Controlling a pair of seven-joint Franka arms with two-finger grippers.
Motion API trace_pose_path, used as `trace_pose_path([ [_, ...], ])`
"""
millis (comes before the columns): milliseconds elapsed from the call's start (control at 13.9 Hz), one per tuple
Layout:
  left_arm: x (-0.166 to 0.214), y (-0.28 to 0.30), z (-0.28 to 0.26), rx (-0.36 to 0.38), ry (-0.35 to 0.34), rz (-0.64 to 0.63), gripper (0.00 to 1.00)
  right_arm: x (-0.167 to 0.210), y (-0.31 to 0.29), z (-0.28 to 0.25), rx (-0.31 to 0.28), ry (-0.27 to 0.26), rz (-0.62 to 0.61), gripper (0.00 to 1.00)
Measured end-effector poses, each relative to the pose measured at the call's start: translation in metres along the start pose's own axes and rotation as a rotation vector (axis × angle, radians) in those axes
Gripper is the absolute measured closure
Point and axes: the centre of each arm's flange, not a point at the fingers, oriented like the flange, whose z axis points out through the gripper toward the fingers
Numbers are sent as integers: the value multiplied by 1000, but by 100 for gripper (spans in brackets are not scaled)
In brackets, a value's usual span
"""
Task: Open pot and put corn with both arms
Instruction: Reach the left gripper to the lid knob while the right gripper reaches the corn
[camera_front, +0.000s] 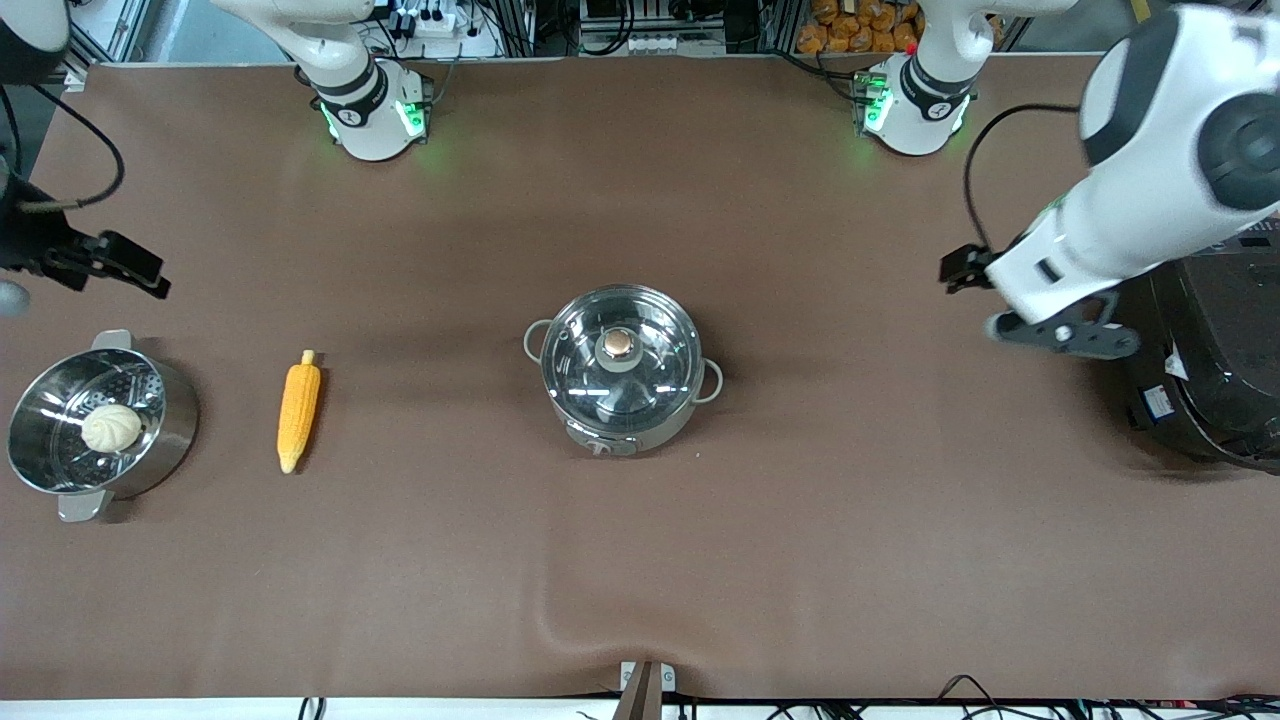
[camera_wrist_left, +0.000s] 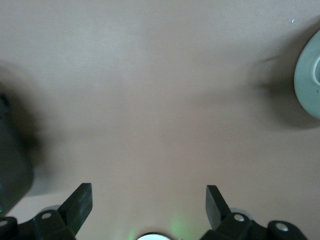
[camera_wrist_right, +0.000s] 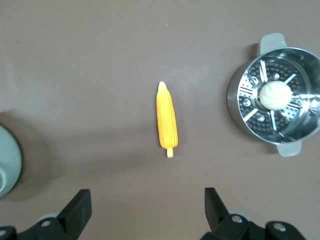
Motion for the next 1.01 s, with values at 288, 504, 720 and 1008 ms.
trace_pose_path([
  [288,25,84,36,0,50,-96,0,-2,-3,108,4,34,-6,0],
  [504,21,163,37,-22,125,-154,0,-13,-4,191,3,-17,-11,0],
  [720,19,249,44,-97,231,-223,0,-3,-3,276,5,-29,-36,0],
  [1008,21,342,97,-174,338,-251,0,6,1,345,3,-21,-57,0],
])
